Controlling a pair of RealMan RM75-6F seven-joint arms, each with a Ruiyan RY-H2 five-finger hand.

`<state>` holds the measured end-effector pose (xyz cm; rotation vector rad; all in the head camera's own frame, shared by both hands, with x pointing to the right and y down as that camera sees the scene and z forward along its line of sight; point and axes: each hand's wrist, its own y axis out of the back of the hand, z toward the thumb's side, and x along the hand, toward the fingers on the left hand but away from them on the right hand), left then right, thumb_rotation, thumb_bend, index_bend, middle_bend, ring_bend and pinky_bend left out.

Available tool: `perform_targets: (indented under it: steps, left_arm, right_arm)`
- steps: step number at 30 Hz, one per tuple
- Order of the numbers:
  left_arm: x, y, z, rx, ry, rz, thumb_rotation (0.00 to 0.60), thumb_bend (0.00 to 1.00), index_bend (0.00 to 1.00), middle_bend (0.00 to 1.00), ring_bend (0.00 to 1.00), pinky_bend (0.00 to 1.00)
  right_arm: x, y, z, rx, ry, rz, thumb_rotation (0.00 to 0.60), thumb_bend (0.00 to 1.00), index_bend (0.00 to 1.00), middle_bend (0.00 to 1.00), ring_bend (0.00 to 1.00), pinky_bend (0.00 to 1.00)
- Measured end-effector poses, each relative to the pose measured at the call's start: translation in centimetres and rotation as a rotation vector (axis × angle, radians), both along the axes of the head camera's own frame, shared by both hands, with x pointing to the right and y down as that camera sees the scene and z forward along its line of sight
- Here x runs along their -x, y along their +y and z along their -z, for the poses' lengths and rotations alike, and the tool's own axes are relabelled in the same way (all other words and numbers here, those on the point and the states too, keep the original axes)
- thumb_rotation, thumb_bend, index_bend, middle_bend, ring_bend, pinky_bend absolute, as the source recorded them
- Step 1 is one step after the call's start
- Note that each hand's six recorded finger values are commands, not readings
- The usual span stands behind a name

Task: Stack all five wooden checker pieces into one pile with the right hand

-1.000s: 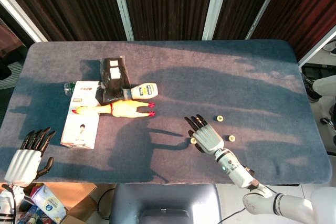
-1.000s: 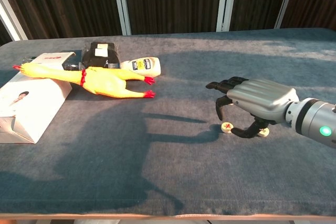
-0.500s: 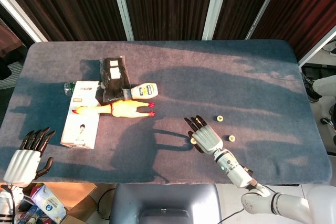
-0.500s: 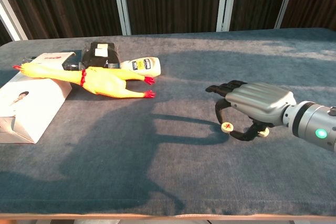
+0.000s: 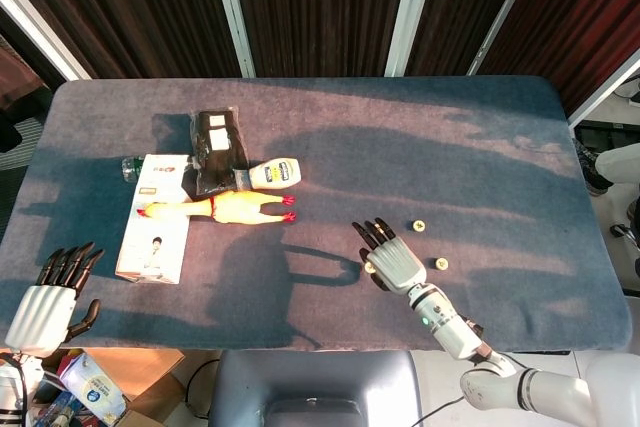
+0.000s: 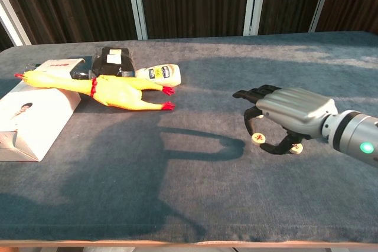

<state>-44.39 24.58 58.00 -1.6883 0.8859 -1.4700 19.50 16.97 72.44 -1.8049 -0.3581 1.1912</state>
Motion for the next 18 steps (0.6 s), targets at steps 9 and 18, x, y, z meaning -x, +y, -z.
perform_targets:
  steps: [9, 18]
  left_arm:
    - [-0.1, 0.1, 0.0, 0.001, -0.001, -0.002, 0.6, 0.48, 0.0, 0.0, 0.0, 0.0]
    - [-0.3, 0.1, -0.3, 0.008, -0.004, -0.007, 0.6, 0.48, 0.0, 0.0, 0.0, 0.0]
  right_arm:
    - [-5.3, 0.3, 2.9, -0.048, 0.022, -0.012, 0.6, 0.48, 0.63, 0.03, 0.0, 0.0]
    - [-7.4, 1.0, 1.1, -0.014, 0.073, -0.018, 0.6, 0.48, 0.63, 0.03, 0.0, 0.0]
